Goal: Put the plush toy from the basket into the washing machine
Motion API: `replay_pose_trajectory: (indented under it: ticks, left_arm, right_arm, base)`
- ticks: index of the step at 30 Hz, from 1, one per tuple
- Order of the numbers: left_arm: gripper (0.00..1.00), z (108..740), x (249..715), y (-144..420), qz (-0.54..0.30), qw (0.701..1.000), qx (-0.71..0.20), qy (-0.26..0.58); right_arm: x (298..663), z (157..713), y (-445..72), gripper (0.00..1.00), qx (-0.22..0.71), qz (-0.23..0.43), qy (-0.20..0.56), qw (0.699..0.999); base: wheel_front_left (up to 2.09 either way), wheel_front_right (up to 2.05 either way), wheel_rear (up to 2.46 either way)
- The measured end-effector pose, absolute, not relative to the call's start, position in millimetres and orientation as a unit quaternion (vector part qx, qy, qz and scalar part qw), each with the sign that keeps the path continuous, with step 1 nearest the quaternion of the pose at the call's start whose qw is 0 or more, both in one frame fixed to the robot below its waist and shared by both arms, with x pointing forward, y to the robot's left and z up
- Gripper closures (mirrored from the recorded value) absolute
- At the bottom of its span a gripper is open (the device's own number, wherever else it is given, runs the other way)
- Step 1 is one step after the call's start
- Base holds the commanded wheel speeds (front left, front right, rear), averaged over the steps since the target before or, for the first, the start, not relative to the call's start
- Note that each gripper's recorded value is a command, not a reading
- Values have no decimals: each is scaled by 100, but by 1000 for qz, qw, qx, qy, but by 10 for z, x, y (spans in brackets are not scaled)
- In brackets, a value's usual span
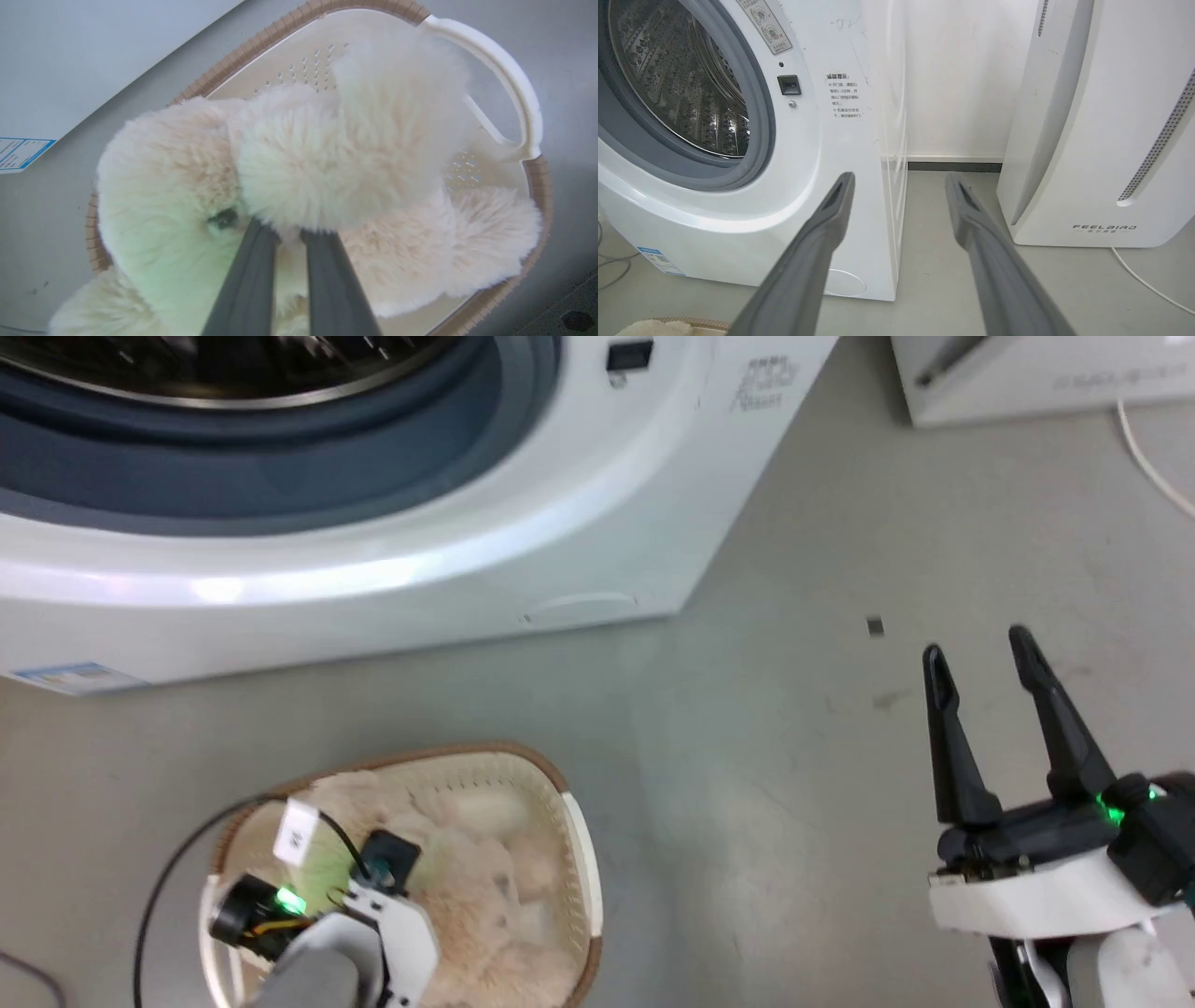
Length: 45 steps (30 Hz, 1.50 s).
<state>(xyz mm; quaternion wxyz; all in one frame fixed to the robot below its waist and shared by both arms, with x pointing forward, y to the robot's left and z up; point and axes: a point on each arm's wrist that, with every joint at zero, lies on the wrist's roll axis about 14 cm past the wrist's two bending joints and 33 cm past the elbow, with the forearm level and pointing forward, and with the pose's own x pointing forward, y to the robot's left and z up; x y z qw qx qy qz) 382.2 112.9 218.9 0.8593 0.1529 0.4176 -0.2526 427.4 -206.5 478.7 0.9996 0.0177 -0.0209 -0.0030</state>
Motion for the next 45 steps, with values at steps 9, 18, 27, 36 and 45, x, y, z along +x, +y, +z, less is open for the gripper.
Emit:
replay_pose_trajectory:
  ticks: [9,18,27,36,45]
  left_arm:
    - [100,2822,3868,1007,-229,914,116,315]
    - [100,3621,4011,1053,-180,964,65,185]
    - [100,4561,4287,1132,-139,990,-3,38]
    - [100,5229,4865,1362,-107,991,-22,-72]
    - [100,5591,5814,1572,-82,990,-28,-113]
  right_arm:
    - [4072,5060,-1995,0,19,6,-51,998]
    - [3927,5277,-1912,0,26,17,-80,996]
    - [3839,5349,-1872,0,27,23,-89,995]
    - [3870,5217,-1963,0,23,9,-69,997]
    - [4041,4954,-2088,0,26,-11,-36,999]
  base:
    - [0,0,0]
    - [0,0,0]
    - [0,0,0]
    - [0,0,0]
    - [0,0,0]
